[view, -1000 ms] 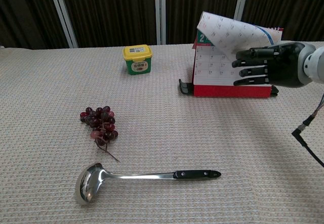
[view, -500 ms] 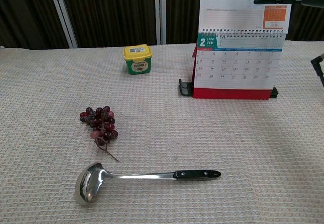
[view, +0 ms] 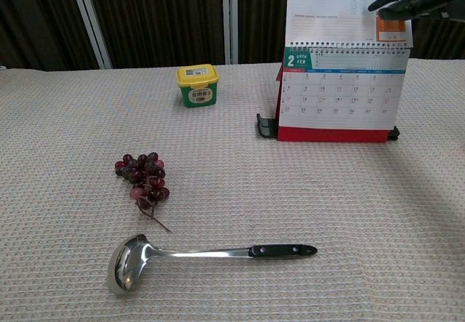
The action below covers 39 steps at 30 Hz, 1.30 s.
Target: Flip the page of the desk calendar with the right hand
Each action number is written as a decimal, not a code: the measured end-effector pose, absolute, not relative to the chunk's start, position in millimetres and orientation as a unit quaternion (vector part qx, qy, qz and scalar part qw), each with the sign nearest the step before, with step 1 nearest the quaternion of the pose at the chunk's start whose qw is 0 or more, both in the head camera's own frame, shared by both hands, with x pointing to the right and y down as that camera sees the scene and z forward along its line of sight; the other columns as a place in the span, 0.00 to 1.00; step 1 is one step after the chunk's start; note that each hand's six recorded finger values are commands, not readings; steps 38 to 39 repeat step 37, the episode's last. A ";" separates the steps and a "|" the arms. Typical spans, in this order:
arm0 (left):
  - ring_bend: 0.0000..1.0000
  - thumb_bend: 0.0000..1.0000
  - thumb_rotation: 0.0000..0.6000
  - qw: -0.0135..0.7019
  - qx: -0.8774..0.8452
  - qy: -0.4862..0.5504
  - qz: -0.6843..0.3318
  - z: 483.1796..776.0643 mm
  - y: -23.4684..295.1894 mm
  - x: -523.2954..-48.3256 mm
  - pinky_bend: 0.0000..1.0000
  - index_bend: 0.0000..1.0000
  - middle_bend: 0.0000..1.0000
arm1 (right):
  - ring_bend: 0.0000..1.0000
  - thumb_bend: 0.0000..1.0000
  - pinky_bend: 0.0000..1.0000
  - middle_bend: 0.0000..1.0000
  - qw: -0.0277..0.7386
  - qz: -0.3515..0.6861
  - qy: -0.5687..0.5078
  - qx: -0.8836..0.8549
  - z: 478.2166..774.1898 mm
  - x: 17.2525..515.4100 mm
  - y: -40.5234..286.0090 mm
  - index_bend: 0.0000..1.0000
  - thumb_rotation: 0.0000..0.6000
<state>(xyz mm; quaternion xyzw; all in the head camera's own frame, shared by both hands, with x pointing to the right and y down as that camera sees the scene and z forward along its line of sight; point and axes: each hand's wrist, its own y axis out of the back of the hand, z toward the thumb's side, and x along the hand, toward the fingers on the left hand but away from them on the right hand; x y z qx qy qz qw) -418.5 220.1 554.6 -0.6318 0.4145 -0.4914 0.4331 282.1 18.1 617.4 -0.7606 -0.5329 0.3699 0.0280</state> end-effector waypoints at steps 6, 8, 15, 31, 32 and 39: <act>0.00 0.17 1.00 0.430 -0.632 0.411 -0.496 558.8 218.0 -420.2 0.00 0.00 0.00 | 0.05 0.25 0.00 0.21 0.040 0.434 -0.483 -0.759 655.2 288.7 25.9 0.12 1.00; 0.00 0.17 1.00 0.430 -0.633 0.410 -0.496 559.7 217.9 -420.0 0.00 0.00 0.00 | 0.05 0.25 0.00 0.20 0.033 0.442 -0.477 -0.759 663.3 289.5 28.4 0.12 1.00; 0.00 0.17 1.00 0.430 -0.631 0.413 -0.496 559.1 217.1 -420.6 0.00 0.00 0.00 | 0.04 0.25 0.00 0.18 0.050 0.417 -0.496 -0.760 654.3 286.6 21.1 0.12 1.00; 0.00 0.17 1.00 0.436 -0.622 0.418 -0.499 555.2 218.5 -425.4 0.00 0.00 0.00 | 0.00 0.25 0.00 0.00 0.262 0.359 -0.503 -0.742 569.9 345.8 92.8 0.00 1.00; 0.00 0.17 1.00 0.437 -0.621 0.417 -0.500 555.4 219.3 -425.4 0.00 0.00 0.00 | 0.00 0.25 0.00 0.00 0.271 0.370 -0.496 -0.738 570.6 353.1 104.2 0.00 1.00; 0.00 0.17 1.00 0.439 -0.617 0.409 -0.509 558.8 223.3 -426.0 0.00 0.00 0.00 | 0.00 0.25 0.00 0.00 0.342 0.435 -0.459 -0.695 571.0 395.9 151.5 0.00 1.00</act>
